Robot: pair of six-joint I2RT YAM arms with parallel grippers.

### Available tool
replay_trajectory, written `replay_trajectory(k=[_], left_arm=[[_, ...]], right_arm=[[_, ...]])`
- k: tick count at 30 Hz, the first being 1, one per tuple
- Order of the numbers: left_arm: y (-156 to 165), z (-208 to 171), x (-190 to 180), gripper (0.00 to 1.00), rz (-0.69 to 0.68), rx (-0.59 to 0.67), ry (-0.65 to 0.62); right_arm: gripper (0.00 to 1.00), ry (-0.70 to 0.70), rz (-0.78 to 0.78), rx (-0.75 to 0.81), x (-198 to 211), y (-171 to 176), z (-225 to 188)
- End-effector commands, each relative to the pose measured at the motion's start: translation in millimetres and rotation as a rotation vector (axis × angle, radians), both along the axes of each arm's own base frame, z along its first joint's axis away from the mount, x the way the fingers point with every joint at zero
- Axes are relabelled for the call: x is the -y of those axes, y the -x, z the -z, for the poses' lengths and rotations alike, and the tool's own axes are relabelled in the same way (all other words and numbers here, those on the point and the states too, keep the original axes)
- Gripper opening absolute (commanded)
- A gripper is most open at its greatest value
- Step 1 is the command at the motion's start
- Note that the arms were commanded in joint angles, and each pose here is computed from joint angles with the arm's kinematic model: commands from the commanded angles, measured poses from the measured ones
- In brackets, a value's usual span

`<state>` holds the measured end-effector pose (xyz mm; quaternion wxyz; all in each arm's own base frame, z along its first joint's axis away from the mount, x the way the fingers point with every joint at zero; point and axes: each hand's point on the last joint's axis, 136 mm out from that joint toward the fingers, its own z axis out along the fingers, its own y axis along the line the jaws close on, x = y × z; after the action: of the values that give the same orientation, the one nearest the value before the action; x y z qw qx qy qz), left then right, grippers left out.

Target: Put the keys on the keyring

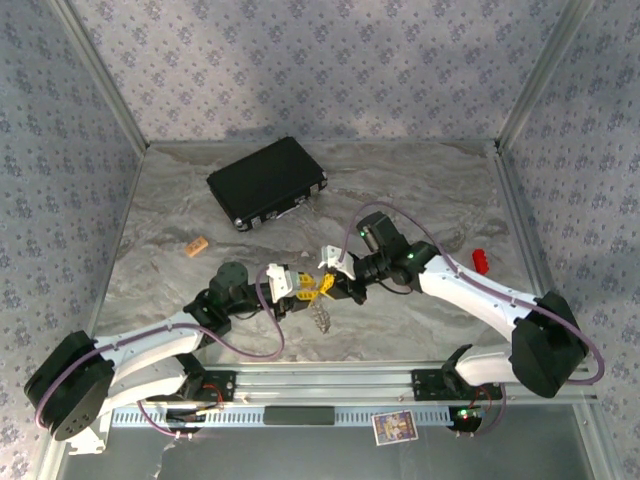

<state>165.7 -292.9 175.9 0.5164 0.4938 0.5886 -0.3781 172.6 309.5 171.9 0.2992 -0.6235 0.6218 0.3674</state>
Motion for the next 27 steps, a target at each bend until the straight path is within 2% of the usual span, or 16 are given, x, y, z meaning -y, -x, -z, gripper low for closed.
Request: replay_trajectory(k=[1,5,12,14,16,18,20,23,27], left_arm=[[-4.5,4.9,1.8,0.28,-0.002,-0.014,-0.092],[-3.4,15.4,1.0,0.22,0.012,-0.04,-0.173],[-5.1,14.6,2.8,0.14,0.023,-0.027,-0.211],[-4.6,13.0,3.7,0.07,0.032,-0.022,-0.212],[-3.9,10.5,4.5,0.0,0.039,-0.014,-0.202],[-2.7,7.6,5.4,0.0,0.046,-0.009,-0.18],[-2.2,3.9,6.5,0.0,0.045,-0.003,-0.147],[-1.1,-2.5,7.5,0.0,0.043,0.006,-0.088],[0.4,-7.9,6.8,0.0,0.037,0.018,-0.022]], right_arm=[[0.0,0.058,-0.013,0.046,-1.0,-2.5,-4.5],[0.0,0.153,-0.025,0.067,3.4,-2.8,1.4],[0.0,0.27,-0.043,0.095,7.4,-2.6,5.8],[0.0,0.271,-0.047,0.1,6.8,-2.6,3.5],[0.0,0.258,-0.057,0.096,4.6,-0.5,0.6],[0.0,0.225,-0.06,0.079,2.6,1.7,-3.4],[0.13,0.17,-0.042,0.068,0.7,-0.1,-7.8],[0.21,0.074,-0.022,0.042,-1.2,-0.3,-13.3],[0.22,0.001,0.004,0.017,-0.2,-2.1,-11.1]])
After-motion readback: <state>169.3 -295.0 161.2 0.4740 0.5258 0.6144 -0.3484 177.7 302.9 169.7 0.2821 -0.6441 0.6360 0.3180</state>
